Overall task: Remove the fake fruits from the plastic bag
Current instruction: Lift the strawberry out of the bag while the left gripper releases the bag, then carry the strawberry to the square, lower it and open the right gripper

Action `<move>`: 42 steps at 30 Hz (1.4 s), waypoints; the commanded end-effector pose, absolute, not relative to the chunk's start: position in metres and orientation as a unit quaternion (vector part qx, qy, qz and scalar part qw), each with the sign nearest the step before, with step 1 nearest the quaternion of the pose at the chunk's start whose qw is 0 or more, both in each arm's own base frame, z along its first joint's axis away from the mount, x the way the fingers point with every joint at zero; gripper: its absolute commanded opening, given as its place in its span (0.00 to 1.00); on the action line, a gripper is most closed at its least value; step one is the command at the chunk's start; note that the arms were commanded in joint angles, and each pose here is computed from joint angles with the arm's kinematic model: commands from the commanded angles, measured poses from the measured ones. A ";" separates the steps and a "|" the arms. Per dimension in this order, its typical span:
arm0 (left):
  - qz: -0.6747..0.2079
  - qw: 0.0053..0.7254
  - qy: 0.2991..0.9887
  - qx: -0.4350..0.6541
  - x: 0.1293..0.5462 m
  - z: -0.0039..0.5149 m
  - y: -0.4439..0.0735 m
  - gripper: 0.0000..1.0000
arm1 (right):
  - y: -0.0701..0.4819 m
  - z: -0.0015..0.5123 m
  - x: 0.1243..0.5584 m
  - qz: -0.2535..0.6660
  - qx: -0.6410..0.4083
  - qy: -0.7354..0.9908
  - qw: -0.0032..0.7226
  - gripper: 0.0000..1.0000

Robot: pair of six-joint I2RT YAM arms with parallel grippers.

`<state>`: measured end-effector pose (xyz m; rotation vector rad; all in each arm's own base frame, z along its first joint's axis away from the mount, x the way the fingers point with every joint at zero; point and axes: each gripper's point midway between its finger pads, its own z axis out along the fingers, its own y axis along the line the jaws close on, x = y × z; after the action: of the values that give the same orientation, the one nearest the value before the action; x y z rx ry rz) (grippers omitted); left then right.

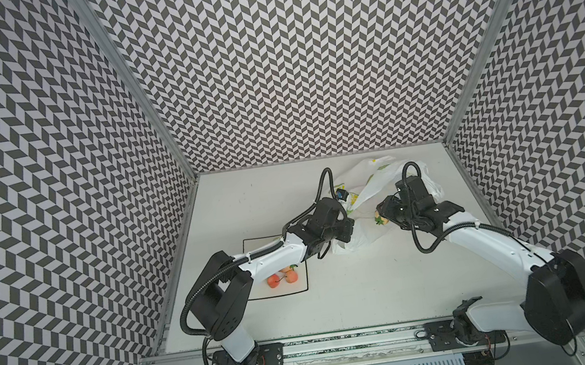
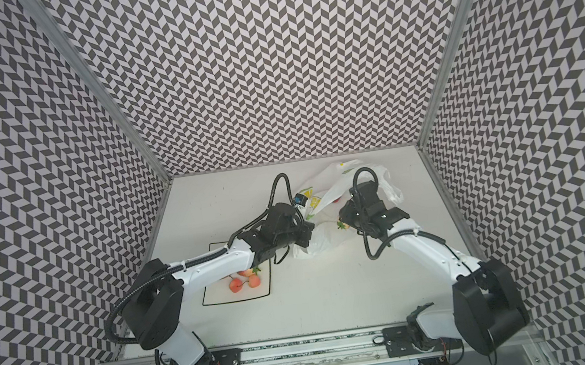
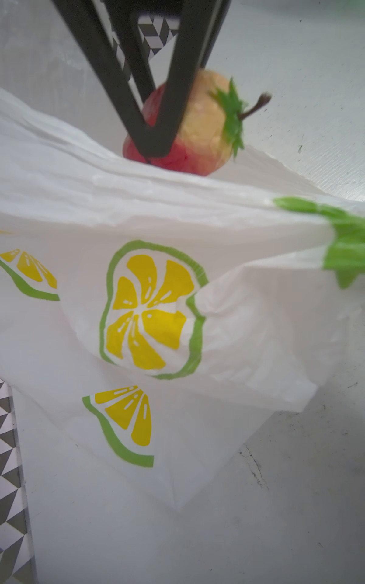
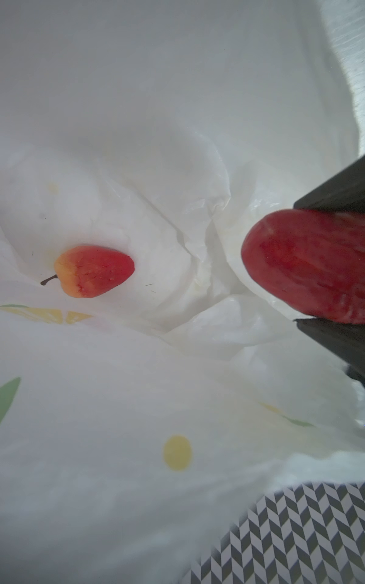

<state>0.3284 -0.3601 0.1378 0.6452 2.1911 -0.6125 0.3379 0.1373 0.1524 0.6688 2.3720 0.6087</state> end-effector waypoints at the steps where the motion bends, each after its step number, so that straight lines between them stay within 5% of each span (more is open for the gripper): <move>1: -0.243 0.406 0.845 0.251 0.344 0.153 -0.370 0.00 | 0.131 0.161 0.318 0.232 0.243 0.895 0.294 0.47; 7: -0.241 0.410 0.842 0.255 0.352 0.154 -0.377 0.03 | 0.117 0.182 0.290 0.238 0.247 0.887 0.308 0.47; 15: -0.261 0.442 0.821 0.251 0.344 0.192 -0.370 0.67 | 0.103 0.224 0.268 0.246 0.236 0.872 0.352 0.47; 19: -0.284 0.461 0.803 0.251 0.330 0.223 -0.361 0.82 | 0.106 0.247 0.265 0.256 0.205 0.871 0.365 0.47; 31: -0.338 0.528 0.753 0.201 0.299 0.324 -0.297 0.90 | 0.138 0.313 0.262 0.318 0.087 0.858 0.393 0.46; 42: -0.228 0.598 0.764 -0.087 0.342 0.371 -0.124 0.87 | 0.285 0.337 0.263 0.369 -0.101 0.840 0.385 0.45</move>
<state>0.3429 -0.1655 0.3632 -0.0119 1.7713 -0.6068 0.2572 0.2542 0.3260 -0.1633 2.2222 0.9291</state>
